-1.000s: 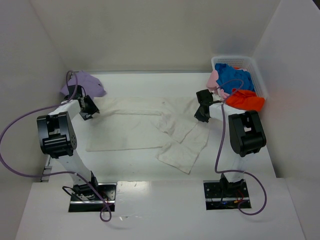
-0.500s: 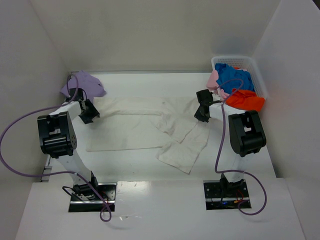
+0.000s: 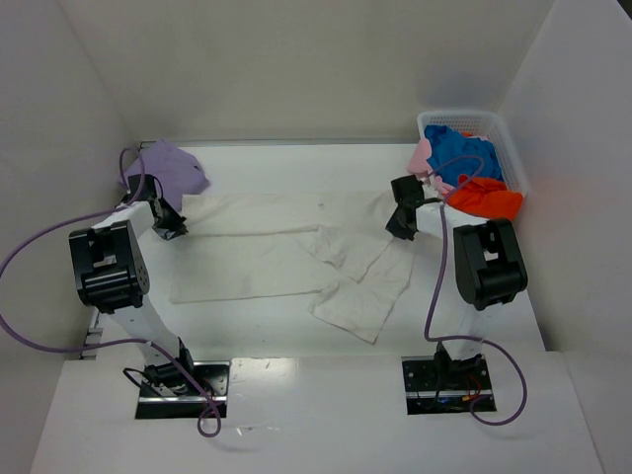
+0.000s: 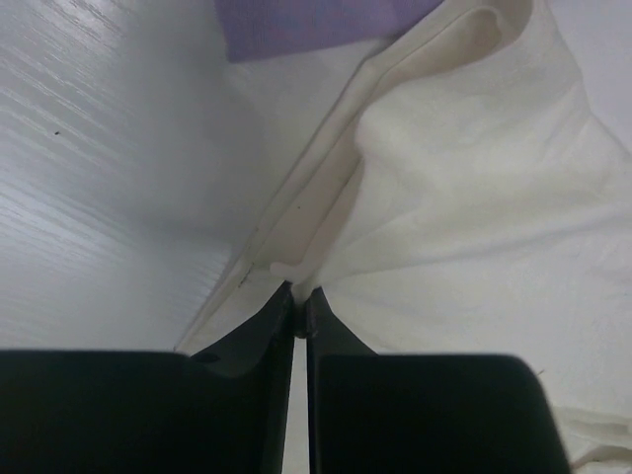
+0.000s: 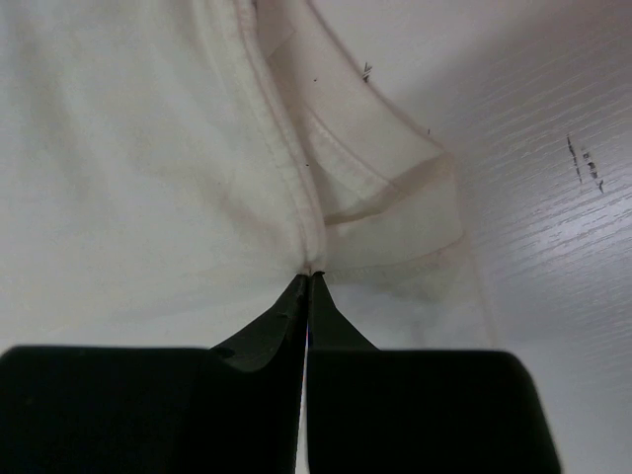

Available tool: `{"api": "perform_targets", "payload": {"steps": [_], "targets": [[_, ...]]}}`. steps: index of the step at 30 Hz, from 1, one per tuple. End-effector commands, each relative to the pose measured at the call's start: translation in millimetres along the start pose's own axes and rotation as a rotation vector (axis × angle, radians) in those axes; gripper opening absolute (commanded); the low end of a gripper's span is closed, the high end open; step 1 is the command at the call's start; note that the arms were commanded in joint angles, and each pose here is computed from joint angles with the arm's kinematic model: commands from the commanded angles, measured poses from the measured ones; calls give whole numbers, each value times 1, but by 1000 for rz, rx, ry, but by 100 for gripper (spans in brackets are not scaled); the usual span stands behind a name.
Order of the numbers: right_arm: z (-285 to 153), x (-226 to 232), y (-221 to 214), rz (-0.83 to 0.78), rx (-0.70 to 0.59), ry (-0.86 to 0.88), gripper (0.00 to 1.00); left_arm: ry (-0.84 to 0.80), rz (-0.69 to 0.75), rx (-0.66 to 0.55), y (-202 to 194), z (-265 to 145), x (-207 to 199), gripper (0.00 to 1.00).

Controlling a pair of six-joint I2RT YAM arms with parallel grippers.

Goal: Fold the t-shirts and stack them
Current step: Fold the flattened tshirt in 1/3 of the way

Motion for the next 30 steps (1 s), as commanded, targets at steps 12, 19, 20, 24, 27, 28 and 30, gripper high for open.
{"api": "perform_targets", "payload": {"steps": [12,19,20,24,27,28,30], "targets": [[-17,-11,36,31,-114,-6,0,47,34,-69,18,-14,6,45],[-18,-7,32,19,-89,27,17,-4,61,-97,26,-28,-5,59],[-18,-7,32,9,-89,26,23,-25,63,-107,29,-31,-9,60],[-27,-4,33,-11,-85,60,56,-114,108,-168,42,-52,-28,61],[-42,2,47,-10,-127,89,77,-175,129,-197,49,-68,-40,64],[-46,2,50,-8,-136,95,80,-174,139,-198,49,-68,-40,65],[-51,-1,53,-8,-144,93,87,-198,144,-213,51,-78,-45,68]]}}
Point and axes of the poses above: each gripper's point midway between its finger pads, its own z axis out along the fingers, its own x axis along the line the jaws close on, y = z × x, the point moved 3 cm from there along -z, back along the fingers, and after that the axes turned 4 degrees about -z, right-handed, at the moved point
